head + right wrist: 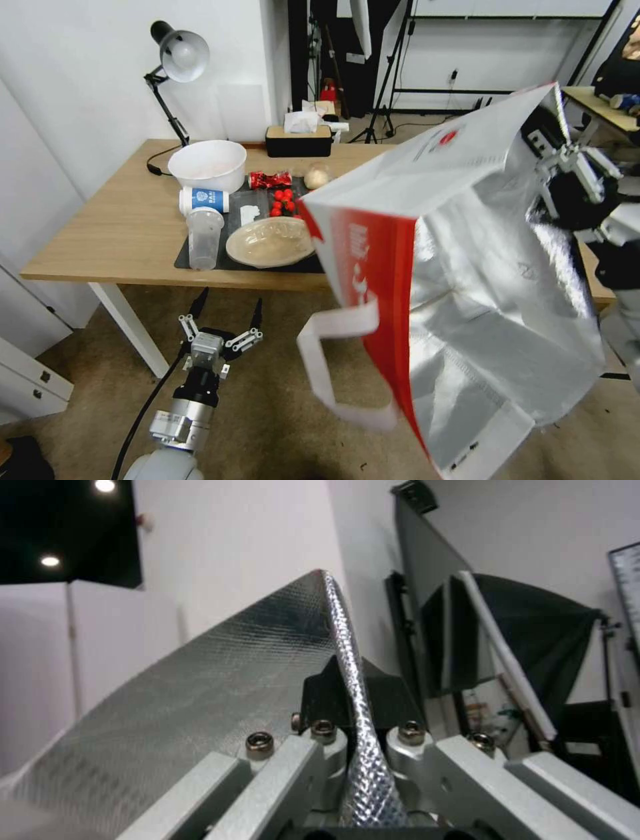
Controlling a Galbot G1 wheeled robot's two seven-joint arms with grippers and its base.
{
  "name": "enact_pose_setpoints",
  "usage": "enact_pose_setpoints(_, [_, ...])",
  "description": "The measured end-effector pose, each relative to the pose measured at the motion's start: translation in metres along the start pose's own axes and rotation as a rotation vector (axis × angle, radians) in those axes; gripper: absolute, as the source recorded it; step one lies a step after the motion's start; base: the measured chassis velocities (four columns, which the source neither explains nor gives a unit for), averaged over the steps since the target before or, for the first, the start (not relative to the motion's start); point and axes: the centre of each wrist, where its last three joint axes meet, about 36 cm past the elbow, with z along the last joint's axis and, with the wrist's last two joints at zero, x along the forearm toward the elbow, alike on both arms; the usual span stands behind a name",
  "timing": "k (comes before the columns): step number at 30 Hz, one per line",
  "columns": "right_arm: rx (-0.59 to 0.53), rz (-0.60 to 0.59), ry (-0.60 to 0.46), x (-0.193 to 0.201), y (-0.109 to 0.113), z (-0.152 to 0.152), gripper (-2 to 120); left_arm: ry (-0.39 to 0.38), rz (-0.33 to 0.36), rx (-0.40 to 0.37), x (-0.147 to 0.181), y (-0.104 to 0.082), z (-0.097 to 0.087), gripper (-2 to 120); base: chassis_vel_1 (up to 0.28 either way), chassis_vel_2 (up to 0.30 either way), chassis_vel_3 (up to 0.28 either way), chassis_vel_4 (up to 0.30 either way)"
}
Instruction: Pick up the food delivery bag from the floor and place it on the table.
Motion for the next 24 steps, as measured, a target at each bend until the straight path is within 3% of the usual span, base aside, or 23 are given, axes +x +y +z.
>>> enact_pose_setpoints(24, [-0.095, 0.351, -0.093, -0.039, -0.059, -0.002, 0, 0.012, 0.011, -0.009, 0.003, -0.010, 0.000, 100, 0.000, 0.000, 0.000, 0.000])
